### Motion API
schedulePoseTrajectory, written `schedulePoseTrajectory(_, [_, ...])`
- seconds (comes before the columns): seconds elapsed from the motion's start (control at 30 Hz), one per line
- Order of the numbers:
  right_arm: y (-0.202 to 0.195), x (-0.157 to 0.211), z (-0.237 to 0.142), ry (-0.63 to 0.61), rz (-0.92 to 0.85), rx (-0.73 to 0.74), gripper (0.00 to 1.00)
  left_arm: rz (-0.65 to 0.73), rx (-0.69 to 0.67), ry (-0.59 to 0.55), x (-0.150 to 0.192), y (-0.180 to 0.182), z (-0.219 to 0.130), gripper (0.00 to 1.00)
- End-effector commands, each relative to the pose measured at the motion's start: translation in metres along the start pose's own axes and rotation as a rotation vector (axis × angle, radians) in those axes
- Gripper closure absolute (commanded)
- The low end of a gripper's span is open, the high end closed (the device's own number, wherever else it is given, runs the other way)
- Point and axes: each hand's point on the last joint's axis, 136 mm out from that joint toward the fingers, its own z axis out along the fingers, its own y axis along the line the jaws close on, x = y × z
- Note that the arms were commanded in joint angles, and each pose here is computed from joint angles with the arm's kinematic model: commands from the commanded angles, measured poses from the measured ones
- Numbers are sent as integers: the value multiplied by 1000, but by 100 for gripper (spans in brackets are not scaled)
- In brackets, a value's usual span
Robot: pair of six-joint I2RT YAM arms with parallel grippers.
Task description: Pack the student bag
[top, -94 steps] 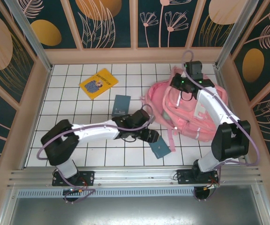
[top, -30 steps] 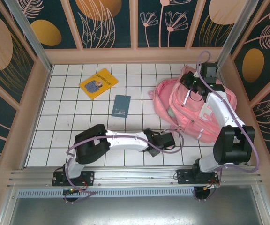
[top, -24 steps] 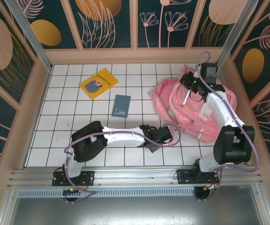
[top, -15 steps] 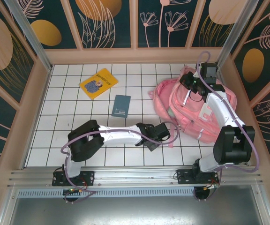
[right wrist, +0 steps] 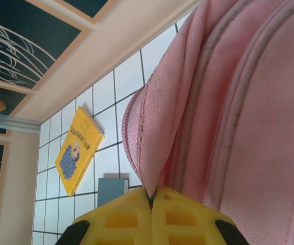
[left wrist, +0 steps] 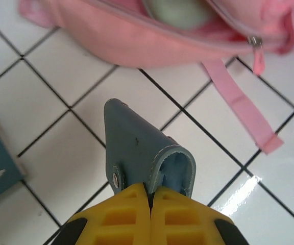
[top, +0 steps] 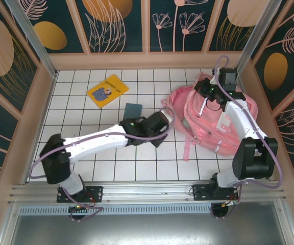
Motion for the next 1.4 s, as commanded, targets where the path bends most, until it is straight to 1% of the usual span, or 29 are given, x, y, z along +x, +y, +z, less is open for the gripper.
schedulePoseTrajectory(0.0, [39, 2, -21, 10, -70, -113, 100, -139, 89, -112, -21, 15, -31, 100])
schedulePoseTrajectory(0.13, [51, 15, -25, 69, -72, -189, 100, -283, 195, -239, -42, 36, -60, 100])
schedulePoseTrajectory(0.27, [74, 32, -36, 114, -88, -337, 100, -400, 342, -346, -63, 47, -82, 100])
schedulePoseTrajectory(0.37, [95, 42, -42, 176, -88, -443, 100, -455, 416, -410, -78, 52, -93, 100])
schedulePoseTrajectory(0.5, [119, 47, -53, 251, -32, -561, 100, -533, 530, -457, -94, 55, -98, 100])
schedulePoseTrajectory(0.53, [124, 47, -57, 263, -17, -575, 100, -563, 561, -464, -97, 55, -96, 100])
schedulePoseTrajectory(0.67, [134, 47, -68, 290, 23, -591, 100, -659, 767, -486, -106, 39, -91, 100])
schedulePoseTrajectory(0.73, [139, 48, -73, 304, 45, -605, 100, -714, 847, -492, -105, 36, -86, 100])
schedulePoseTrajectory(0.87, [146, 48, -83, 326, 83, -625, 100, -794, 918, -487, -105, 36, -70, 100])
schedulePoseTrajectory(1.1, [156, 41, -97, 318, 92, -635, 100, -880, 977, -499, -110, 40, -50, 100])
schedulePoseTrajectory(1.17, [158, 39, -99, 318, 93, -634, 100, -912, 1018, -501, -112, 39, -45, 100])
schedulePoseTrajectory(1.33, [163, 35, -105, 315, 93, -636, 100, -999, 1185, -513, -121, 39, -32, 100])
schedulePoseTrajectory(1.37, [163, 35, -105, 317, 96, -634, 100, -1009, 1202, -512, -122, 40, -29, 100])
